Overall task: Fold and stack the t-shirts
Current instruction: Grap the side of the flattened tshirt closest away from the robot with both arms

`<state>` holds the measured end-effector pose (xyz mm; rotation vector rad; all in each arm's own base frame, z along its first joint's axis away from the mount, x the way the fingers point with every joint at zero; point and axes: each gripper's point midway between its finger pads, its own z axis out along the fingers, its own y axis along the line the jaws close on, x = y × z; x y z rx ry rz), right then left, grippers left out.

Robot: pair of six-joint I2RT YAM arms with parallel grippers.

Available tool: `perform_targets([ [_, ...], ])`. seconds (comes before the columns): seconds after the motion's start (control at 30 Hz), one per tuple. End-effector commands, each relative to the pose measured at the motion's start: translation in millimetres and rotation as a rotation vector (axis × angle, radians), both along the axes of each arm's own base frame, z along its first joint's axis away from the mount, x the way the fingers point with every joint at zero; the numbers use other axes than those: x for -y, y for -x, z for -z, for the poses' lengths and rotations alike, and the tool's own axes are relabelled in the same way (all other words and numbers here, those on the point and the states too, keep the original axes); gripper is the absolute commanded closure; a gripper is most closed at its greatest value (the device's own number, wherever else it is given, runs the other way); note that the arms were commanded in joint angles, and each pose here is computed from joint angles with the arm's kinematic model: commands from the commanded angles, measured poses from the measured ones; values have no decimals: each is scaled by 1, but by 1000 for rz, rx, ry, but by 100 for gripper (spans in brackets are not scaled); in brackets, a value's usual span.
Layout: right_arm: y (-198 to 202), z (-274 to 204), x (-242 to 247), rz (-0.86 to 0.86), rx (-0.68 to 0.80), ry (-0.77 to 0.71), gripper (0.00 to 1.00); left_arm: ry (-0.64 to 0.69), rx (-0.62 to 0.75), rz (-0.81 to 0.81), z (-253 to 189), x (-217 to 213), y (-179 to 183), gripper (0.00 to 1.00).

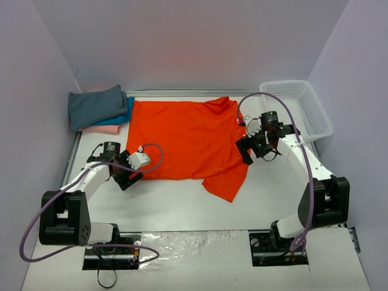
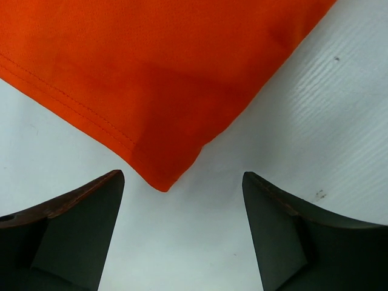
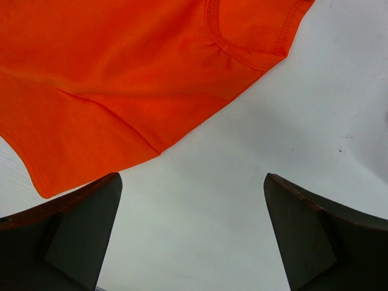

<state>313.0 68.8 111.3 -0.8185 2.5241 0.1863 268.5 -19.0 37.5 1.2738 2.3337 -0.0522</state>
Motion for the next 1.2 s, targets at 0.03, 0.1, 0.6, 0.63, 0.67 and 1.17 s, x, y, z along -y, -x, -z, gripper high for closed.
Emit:
perform_targets([
  [0.03,12,7,-1,3,-45,-11,0,-19,20,-8,3,-7,-11,24],
  [0.1,14,8,-1,4,-49,-11,0,-23,0,-13,8,-9,-12,32],
  [0.6,57,14,7,-200,-225,71,0,8,-64,-26,8,-5,-12,98],
  [0.63,62,20,5,-224,-258,71,2,15,-56,-34,4,-5,-15,98],
  [0.67,71,24,-3,-282,-283,78,2,19,-52,-42,2,-4,-16,98],
  [1.17,141,55,-42,-679,-539,220,28,132,-77,-222,-10,-4,-46,98],
])
